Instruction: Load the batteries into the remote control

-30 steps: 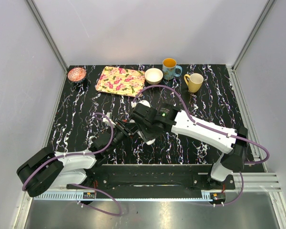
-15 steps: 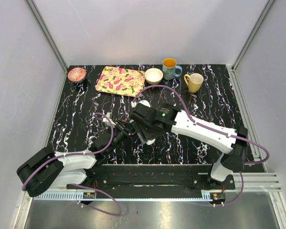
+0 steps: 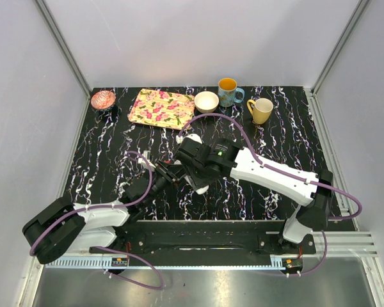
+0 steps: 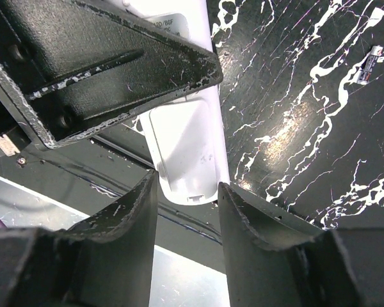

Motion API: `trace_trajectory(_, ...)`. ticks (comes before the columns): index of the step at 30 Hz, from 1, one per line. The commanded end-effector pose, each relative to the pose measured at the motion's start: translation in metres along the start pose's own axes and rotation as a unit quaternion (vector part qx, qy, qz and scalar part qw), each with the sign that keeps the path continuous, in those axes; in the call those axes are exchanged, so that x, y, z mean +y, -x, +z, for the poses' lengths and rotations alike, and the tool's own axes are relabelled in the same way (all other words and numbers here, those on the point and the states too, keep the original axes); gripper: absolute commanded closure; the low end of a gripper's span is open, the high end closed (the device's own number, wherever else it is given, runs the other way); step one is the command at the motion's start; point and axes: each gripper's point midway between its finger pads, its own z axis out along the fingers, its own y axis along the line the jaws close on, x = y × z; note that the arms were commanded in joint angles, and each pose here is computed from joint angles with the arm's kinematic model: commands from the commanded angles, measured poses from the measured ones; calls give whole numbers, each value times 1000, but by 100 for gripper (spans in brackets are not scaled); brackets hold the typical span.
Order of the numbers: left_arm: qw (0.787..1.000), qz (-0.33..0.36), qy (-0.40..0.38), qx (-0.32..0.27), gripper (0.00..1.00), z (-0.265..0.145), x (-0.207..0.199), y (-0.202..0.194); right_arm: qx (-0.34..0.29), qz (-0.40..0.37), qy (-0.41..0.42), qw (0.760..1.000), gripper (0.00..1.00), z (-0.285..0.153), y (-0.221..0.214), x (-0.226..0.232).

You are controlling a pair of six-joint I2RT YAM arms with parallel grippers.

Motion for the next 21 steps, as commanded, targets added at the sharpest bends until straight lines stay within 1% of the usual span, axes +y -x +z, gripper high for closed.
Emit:
trace_trajectory(1, 999, -6, -40, -4, 100, 0, -23, 2, -31, 1, 15, 999, 57, -16, 13, 5)
trace_trajectory(2, 999, -6, -40, -5, 100, 0, -23, 2, -31, 1, 15, 999, 58, -16, 13, 4)
trace_trajectory(5, 999, -6, -40, -4, 100, 0, -23, 2, -28, 0, 13, 1000, 65, -15, 11, 4)
trace_trajectory(6, 999, -6, -41, -5, 100, 0, -24, 2, -29, -1, 14, 999, 69, -15, 13, 4)
trace_trajectory(9, 999, -4, -40, -4, 100, 1, -24, 2, -29, -2, 13, 999, 71, -15, 12, 4)
trace_trajectory(12, 999, -4, -39, -5, 100, 1, -24, 2, -30, 1, 15, 999, 51, -15, 13, 4)
trace_trajectory(13, 999, -4, -39, -5, 100, 1, -24, 2, -33, 1, 18, 999, 38, -17, 14, 5)
trace_trajectory(16, 999, -4, -39, -6, 100, 1, -24, 3, -38, 5, 18, 999, 27, -19, 15, 4)
trace_trajectory(19, 999, -3, -39, -5, 100, 2, -23, 2, -39, 7, 18, 999, 25, -20, 15, 4)
trace_trajectory(21, 999, -3, -38, -4, 100, 1, -22, 2, -37, 5, 20, 999, 31, -20, 14, 5)
